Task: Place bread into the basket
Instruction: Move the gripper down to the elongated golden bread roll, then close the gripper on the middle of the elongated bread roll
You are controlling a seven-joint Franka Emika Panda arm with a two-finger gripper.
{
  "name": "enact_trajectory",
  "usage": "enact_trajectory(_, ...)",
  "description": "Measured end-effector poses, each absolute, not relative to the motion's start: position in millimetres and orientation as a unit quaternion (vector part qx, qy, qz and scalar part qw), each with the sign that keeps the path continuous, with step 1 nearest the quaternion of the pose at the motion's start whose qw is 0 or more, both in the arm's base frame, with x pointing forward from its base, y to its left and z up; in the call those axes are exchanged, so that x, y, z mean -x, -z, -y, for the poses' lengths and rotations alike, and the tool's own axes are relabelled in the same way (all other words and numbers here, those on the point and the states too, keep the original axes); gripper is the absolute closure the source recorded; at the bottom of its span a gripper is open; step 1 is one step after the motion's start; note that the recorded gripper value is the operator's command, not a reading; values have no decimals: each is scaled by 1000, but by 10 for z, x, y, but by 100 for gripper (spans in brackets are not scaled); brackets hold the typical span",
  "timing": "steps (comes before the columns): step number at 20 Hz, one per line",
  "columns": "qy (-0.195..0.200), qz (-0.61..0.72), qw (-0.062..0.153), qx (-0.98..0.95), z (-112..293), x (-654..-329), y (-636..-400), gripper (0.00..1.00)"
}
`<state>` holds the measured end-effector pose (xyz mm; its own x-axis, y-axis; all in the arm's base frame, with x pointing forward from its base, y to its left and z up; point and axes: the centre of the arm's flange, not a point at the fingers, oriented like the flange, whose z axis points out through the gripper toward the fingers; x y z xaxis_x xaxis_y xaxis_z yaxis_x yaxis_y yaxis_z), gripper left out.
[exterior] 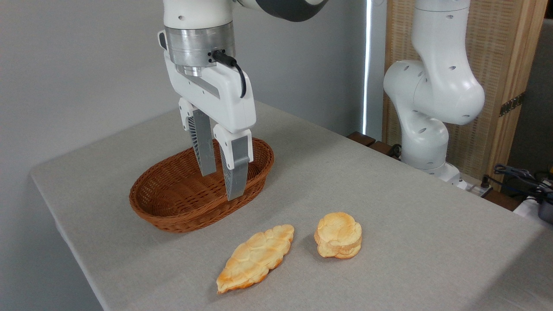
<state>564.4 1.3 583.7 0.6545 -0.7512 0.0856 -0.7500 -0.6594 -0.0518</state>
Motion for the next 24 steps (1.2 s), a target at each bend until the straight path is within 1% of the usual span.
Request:
enact_trajectory(3,43,-409,3,911,-55,-5635,-5808,0)
enact_trajectory(5,36,-409,0,912,-64,-5642,-5750,0)
enact_trajectory(10,-7,-398,-18,917,-181,-5607,-5300,0)
enact_trajectory(16,-40,-390,-29,920,-258,-5666,-4882,0)
enact_trajectory(20,-46,-389,-28,919,-251,-5753,-4681,0)
enact_trajectory(24,-50,-389,-27,919,-248,-5814,-4537,0)
